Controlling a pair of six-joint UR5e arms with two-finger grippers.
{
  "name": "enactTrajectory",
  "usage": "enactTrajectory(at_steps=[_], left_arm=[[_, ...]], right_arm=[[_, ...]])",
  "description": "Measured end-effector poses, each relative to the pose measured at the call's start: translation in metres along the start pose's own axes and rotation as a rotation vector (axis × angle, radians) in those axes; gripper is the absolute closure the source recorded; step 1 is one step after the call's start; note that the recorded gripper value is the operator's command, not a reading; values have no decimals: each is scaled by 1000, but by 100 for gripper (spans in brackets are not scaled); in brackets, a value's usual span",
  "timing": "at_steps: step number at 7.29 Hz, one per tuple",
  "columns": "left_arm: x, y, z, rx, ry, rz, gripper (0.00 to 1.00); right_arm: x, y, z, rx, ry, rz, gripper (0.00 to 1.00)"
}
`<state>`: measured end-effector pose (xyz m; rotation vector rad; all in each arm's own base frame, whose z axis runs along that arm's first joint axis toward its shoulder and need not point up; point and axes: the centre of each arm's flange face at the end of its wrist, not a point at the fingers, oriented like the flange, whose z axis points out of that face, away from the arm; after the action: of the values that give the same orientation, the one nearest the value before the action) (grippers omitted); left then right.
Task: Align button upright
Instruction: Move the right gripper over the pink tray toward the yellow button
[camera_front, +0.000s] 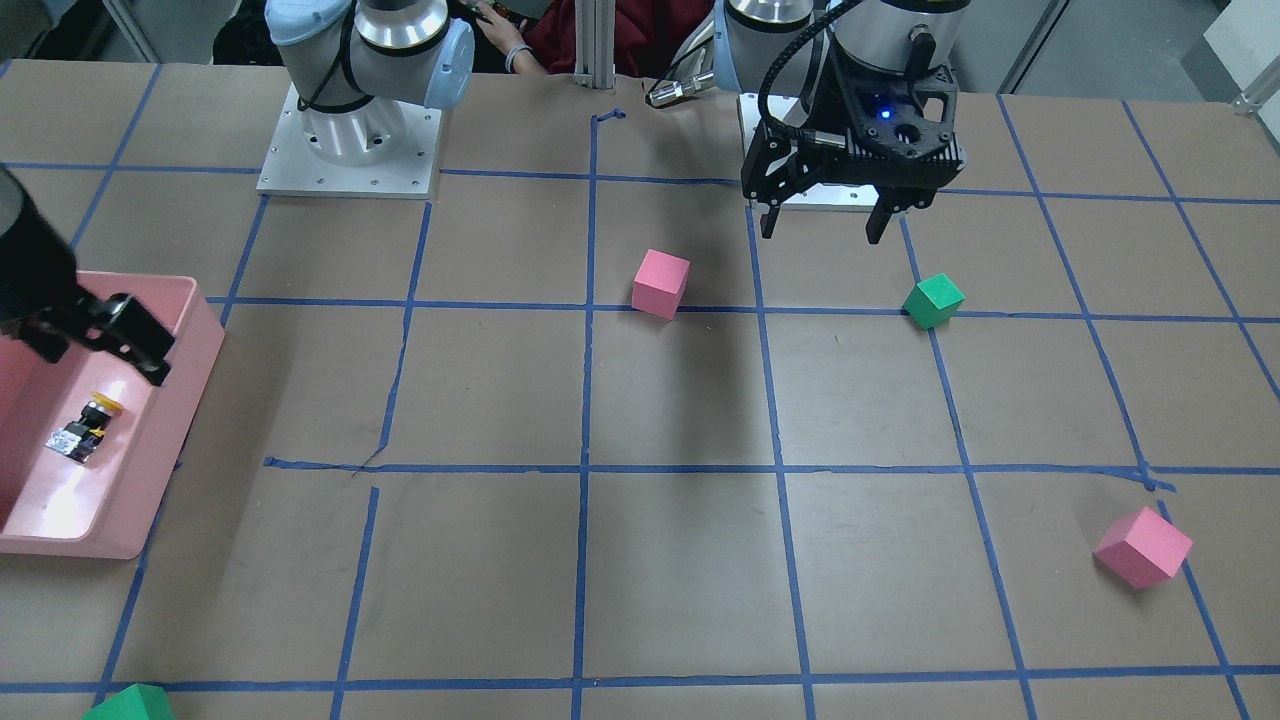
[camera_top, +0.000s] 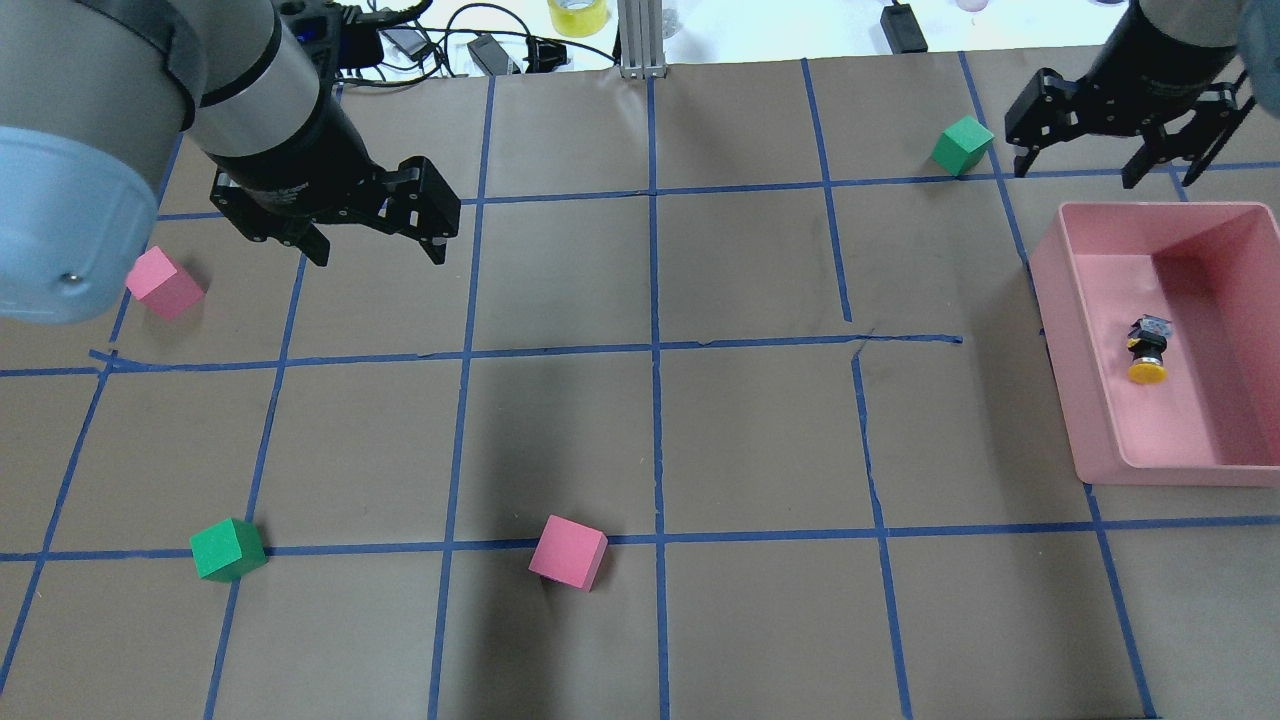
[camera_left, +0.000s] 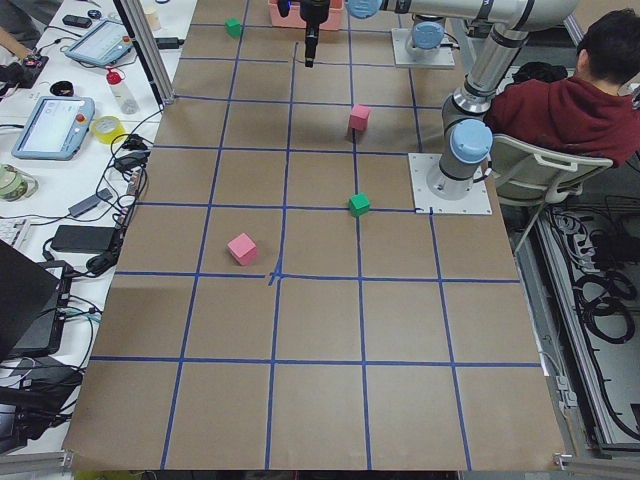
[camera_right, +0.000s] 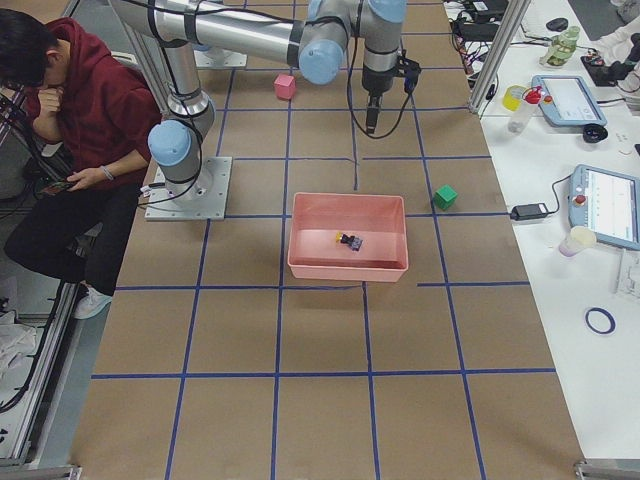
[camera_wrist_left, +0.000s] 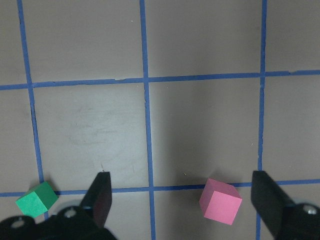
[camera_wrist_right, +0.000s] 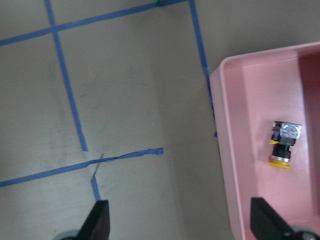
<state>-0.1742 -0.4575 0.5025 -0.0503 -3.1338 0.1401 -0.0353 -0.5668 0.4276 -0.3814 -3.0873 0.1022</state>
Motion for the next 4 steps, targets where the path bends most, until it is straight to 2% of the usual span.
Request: enactTrajectory(at_steps=[1,2,3,4], left_arm=[[0,2,2,-2,0,9,0],[-1,4,3,-2,0,15,0],[-1,5,3,0,1,18,0],[-1,5,2,1,2,20,0]], right_arm=[[33,-5,32,27,6,30,0],[59,-4,65,41,16,22,0],[81,-4,91,37,23,0,0],[107,-4,116,9,23,-32,0]])
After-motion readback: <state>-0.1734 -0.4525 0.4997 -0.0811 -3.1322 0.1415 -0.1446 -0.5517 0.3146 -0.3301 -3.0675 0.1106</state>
